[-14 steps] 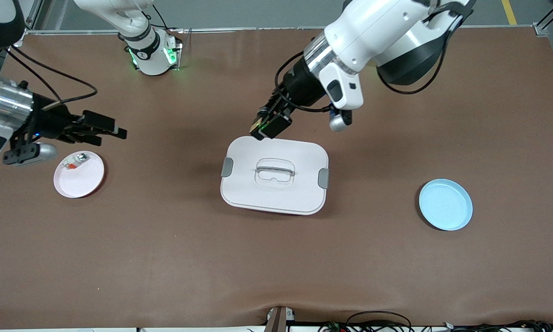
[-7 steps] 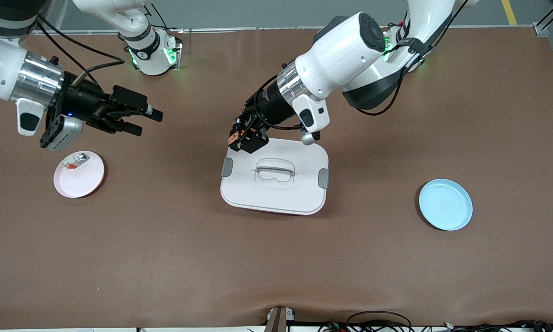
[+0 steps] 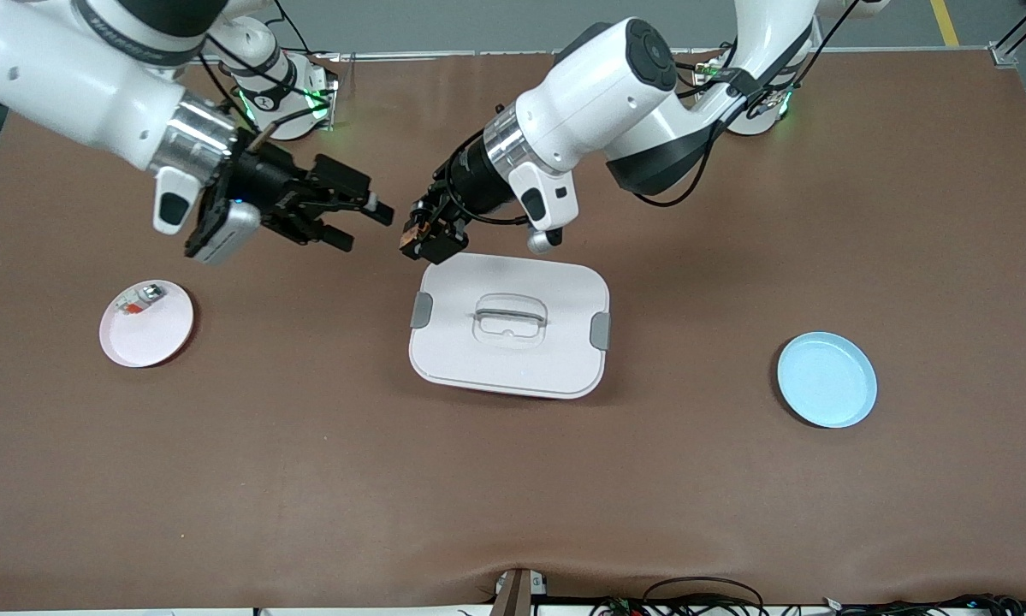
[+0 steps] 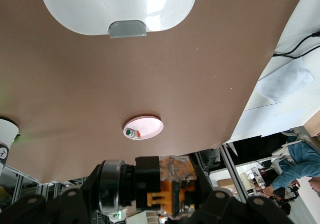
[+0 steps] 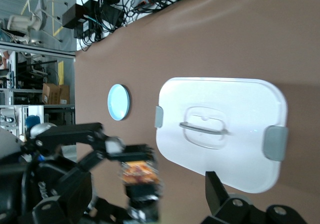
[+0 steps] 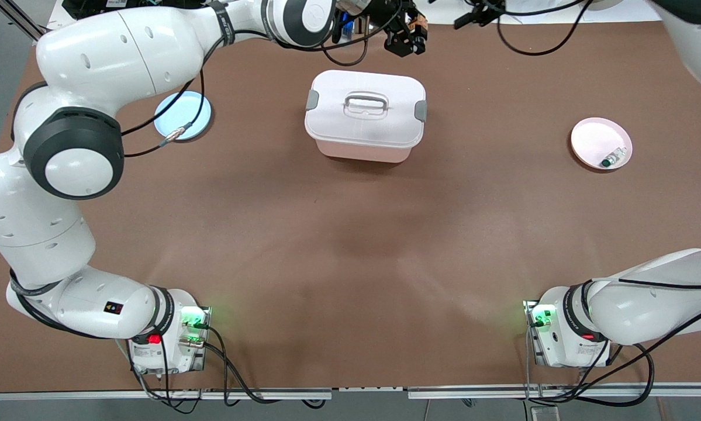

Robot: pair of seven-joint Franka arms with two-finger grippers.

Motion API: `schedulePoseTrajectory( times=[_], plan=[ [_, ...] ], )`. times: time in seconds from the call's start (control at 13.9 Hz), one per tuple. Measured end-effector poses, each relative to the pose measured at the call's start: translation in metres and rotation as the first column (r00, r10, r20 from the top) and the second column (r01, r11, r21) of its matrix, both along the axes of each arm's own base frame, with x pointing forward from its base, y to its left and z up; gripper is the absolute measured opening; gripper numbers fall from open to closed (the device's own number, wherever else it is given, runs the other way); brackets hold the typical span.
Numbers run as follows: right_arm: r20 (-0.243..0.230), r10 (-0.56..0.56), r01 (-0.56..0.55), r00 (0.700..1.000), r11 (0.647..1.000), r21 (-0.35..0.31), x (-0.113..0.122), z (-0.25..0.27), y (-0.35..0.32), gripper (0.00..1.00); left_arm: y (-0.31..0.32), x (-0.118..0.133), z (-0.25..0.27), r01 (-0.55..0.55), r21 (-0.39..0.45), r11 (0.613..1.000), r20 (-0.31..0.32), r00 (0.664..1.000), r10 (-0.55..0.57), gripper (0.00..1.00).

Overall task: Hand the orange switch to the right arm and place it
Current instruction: 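Close the right gripper on the switch held by the left gripper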

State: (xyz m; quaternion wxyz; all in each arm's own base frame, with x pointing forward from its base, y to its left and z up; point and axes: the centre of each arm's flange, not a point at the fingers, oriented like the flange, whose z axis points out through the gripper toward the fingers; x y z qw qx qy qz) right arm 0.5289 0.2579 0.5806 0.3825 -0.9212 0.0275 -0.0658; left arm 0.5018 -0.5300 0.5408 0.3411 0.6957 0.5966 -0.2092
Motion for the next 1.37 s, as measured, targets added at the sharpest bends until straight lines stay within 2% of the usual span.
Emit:
schedulePoseTrajectory(
  times=[0.29, 0.65, 1.37],
  plan=[
    [-0.003, -0.009, 0.009, 1.000, 1.000, -0.003, -0.002, -0.008, 0.009, 1.00, -0.003, -0.001, -0.004, 0.005, 0.002, 1.000, -0.006, 1.000, -0.004, 0.73],
    [-0.045, -0.020, 0.019, 0.999, 0.999, -0.028, -0.006, -0.041, 0.009, 1.00, -0.002, -0.001, -0.004, 0.004, 0.003, 1.000, -0.007, 1.000, -0.004, 0.73],
    [-0.046, -0.002, 0.001, 0.999, 1.000, -0.030, -0.013, -0.044, 0.020, 1.00, -0.001, 0.001, -0.002, 0.000, -0.001, 1.000, -0.003, 1.000, 0.000, 0.73]
  ],
)
